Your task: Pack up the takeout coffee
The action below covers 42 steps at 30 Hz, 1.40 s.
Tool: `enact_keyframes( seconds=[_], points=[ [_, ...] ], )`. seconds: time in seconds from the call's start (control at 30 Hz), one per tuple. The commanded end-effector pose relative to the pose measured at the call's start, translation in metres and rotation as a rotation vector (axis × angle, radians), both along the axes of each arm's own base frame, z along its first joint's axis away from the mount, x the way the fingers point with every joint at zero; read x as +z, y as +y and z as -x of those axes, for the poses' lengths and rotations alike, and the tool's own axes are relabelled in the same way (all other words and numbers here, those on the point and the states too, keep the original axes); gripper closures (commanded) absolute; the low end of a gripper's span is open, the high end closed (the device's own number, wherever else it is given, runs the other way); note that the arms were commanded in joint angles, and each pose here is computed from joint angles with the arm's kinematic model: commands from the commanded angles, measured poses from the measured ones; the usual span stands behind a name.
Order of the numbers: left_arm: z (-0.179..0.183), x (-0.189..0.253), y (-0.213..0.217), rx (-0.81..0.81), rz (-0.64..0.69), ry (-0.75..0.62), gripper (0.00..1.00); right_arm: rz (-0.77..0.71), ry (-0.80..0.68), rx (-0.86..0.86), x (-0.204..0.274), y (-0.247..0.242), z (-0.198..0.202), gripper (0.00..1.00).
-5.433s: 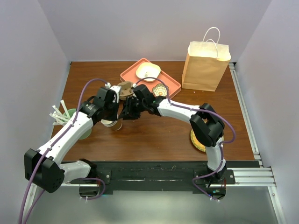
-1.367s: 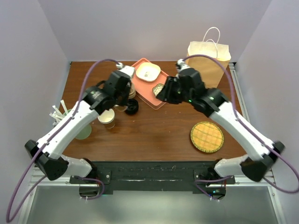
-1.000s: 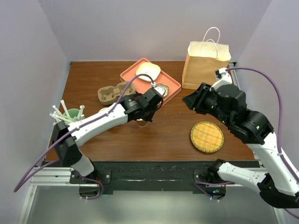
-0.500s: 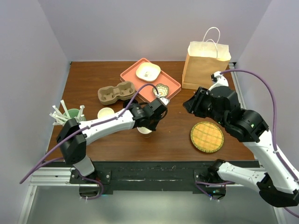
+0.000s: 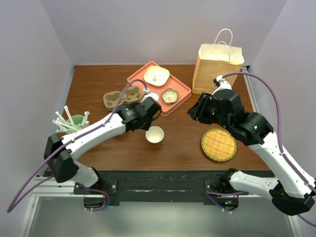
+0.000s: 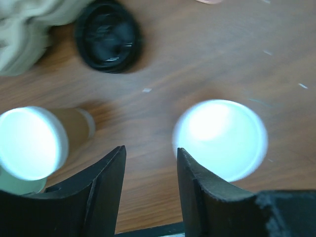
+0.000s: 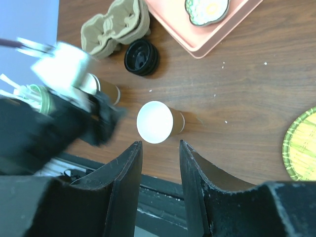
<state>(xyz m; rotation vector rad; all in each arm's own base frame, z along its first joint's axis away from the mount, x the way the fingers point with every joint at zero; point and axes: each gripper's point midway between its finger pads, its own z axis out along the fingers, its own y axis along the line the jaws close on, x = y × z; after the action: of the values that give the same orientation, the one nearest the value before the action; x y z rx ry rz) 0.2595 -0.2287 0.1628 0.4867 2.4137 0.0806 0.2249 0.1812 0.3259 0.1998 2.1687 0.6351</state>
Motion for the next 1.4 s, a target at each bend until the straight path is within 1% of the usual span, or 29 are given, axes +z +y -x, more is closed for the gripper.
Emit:
enact_keyframes(
  seconds=[0.0,0.07,0.1,0.17,0.3,0.4,0.53,0.7,0.83,0.93,1.03,1.13,1.17,1.23,1.27,1.37],
  points=[
    [-0.015,0.01,0.062,0.156,-0.023,-0.066,0.53,-0.047,-0.019,0.014,0.007,0.009,-0.002,0.6],
    [-0.017,0.007,0.064,0.13,-0.015,-0.074,0.55,-0.05,-0.018,0.018,0.007,0.01,-0.003,0.6],
    [-0.016,0.0,0.06,0.109,0.003,-0.062,0.55,-0.051,-0.018,0.02,0.007,0.011,-0.003,0.6],
    [-0.016,-0.012,0.06,0.106,-0.001,-0.04,0.55,-0.051,-0.019,0.022,0.008,0.011,-0.003,0.6],
    [-0.015,-0.048,0.063,0.109,-0.018,0.03,0.58,-0.038,-0.015,0.028,0.006,0.014,-0.006,0.59],
    [-0.015,-0.073,0.074,0.118,-0.049,0.085,0.58,-0.043,-0.025,0.038,0.01,0.016,-0.007,0.59],
    [-0.021,-0.099,0.104,0.187,-0.123,0.157,0.59,-0.044,-0.032,0.035,0.011,0.016,-0.009,0.59],
    [-0.036,-0.103,0.124,0.248,-0.159,0.151,0.59,-0.054,-0.037,0.048,0.014,0.021,-0.01,0.59],
    [-0.039,-0.111,0.143,0.297,-0.219,0.166,0.59,-0.054,-0.039,0.048,0.017,0.019,-0.008,0.59],
    [-0.04,-0.117,0.148,0.302,-0.243,0.184,0.59,-0.038,-0.033,0.051,0.017,0.015,-0.005,0.59],
    [-0.048,-0.109,0.134,0.253,-0.185,0.178,0.59,-0.019,-0.032,0.057,0.017,0.011,-0.001,0.59],
    [-0.063,-0.082,0.106,0.185,-0.058,0.147,0.59,0.0,-0.021,0.069,0.015,0.009,0.002,0.59],
    [-0.072,-0.067,0.093,0.162,-0.003,0.127,0.59,0.0,-0.019,0.077,0.014,0.01,0.003,0.59],
    [-0.08,-0.053,0.08,0.121,0.044,0.116,0.58,0.009,-0.014,0.085,0.013,0.01,0.004,0.59],
    [-0.088,-0.04,0.065,0.082,0.106,0.093,0.58,0.013,-0.013,0.084,0.012,0.01,0.004,0.59],
    [-0.102,-0.025,0.041,-0.008,0.194,0.043,0.55,0.021,-0.012,0.086,0.009,0.007,0.006,0.59]
  ],
)
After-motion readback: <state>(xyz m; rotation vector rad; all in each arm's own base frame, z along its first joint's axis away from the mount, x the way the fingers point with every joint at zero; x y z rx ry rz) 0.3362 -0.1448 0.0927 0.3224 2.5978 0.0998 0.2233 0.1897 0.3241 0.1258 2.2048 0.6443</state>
